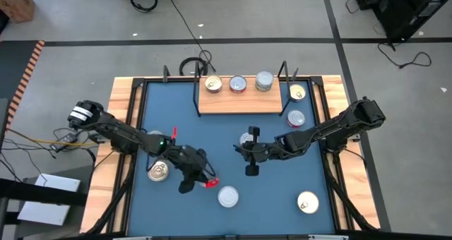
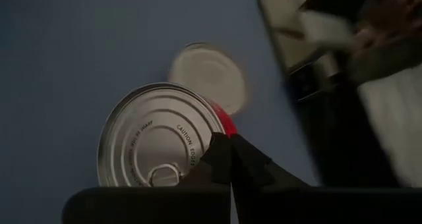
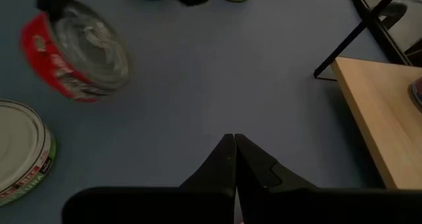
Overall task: Stack canned seafood by type on shelf
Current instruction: Stack the red tuna can on top of the other red tuna can on the shelf
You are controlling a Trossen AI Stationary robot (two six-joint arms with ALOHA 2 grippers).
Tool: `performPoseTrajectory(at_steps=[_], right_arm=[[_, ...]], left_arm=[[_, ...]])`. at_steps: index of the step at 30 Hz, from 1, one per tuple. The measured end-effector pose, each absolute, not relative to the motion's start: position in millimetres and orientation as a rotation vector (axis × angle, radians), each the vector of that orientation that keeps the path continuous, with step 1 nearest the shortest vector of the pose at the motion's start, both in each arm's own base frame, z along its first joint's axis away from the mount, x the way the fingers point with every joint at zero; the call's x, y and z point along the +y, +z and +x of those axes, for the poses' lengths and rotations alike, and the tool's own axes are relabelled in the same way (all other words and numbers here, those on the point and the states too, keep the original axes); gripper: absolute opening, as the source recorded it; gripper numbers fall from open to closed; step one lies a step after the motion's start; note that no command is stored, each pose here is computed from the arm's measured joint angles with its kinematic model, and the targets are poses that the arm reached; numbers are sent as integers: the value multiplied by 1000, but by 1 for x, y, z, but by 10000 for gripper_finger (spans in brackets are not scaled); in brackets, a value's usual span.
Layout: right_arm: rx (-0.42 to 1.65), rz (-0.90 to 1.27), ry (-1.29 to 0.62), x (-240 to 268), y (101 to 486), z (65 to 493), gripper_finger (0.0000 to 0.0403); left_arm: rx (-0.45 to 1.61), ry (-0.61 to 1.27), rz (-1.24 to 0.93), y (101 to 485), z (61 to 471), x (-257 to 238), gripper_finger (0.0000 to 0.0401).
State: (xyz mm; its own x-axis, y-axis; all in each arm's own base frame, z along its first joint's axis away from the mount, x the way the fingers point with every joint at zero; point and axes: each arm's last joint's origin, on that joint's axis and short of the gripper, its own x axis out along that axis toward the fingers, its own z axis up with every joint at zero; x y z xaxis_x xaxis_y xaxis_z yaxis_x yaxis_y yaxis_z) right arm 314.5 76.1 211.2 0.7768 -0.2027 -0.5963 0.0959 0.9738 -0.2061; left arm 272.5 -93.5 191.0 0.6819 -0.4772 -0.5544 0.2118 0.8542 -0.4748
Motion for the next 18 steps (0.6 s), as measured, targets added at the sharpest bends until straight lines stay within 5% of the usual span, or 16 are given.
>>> performPoseTrajectory(at_steps=[18], right_arm=[[661,-164,-162,76,211,315,11]], left_arm=[[698,-253,-670,152,257,-54,0]])
